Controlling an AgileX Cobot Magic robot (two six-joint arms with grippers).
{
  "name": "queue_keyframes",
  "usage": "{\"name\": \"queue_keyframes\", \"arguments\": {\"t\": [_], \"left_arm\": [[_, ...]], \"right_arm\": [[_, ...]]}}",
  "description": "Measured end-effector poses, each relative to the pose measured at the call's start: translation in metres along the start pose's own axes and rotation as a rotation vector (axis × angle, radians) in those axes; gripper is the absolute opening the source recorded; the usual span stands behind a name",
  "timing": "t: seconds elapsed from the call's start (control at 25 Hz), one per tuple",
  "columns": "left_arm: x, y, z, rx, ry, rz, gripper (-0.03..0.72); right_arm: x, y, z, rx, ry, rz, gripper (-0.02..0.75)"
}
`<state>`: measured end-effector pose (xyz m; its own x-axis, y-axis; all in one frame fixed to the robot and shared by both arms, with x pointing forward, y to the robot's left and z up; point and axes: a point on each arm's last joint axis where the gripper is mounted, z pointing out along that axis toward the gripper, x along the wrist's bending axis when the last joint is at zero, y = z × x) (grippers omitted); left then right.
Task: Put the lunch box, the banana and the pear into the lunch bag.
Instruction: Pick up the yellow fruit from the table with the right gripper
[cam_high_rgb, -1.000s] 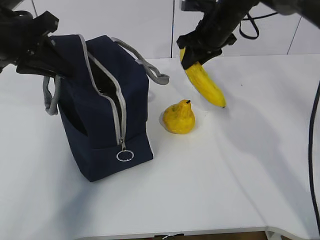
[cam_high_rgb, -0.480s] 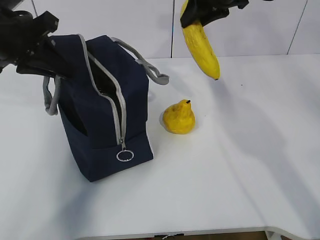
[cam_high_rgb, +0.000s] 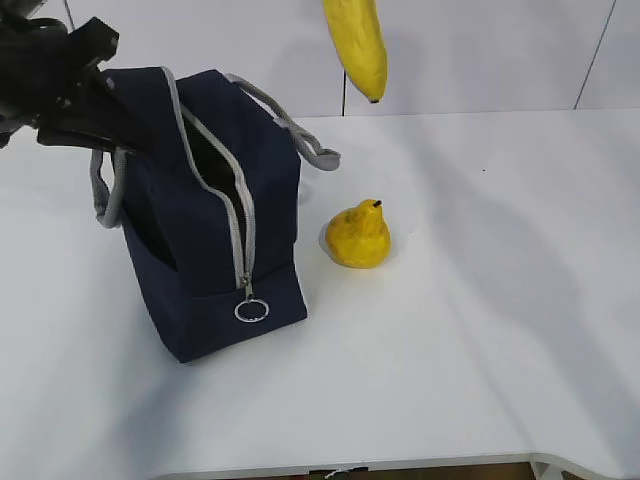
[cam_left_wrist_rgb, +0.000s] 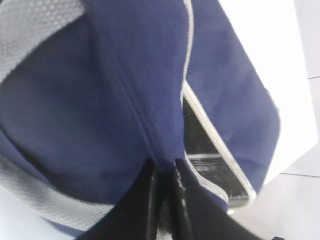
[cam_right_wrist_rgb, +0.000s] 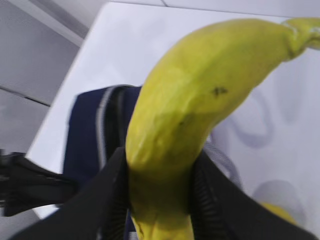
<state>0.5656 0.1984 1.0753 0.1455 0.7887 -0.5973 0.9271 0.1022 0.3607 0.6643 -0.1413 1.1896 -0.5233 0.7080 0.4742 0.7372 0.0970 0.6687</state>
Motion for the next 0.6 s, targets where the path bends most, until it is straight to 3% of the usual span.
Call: {"name": "queue_keyframes", "arguments": {"t": [0.32,0.6], "left_arm": [[-0.008,0.002,0.0,-0.022,-0.084,0.017,-0.001],[-0.011,0.003,0.0,-0.032,-0.116,0.028,-0.001]], "right_arm": [[0.017,-0.002,-0.003,0.001,0.104,0.013,0.272],[0.048,-0.018,0.025,0.079,0.176,-0.07,0.271]]}}
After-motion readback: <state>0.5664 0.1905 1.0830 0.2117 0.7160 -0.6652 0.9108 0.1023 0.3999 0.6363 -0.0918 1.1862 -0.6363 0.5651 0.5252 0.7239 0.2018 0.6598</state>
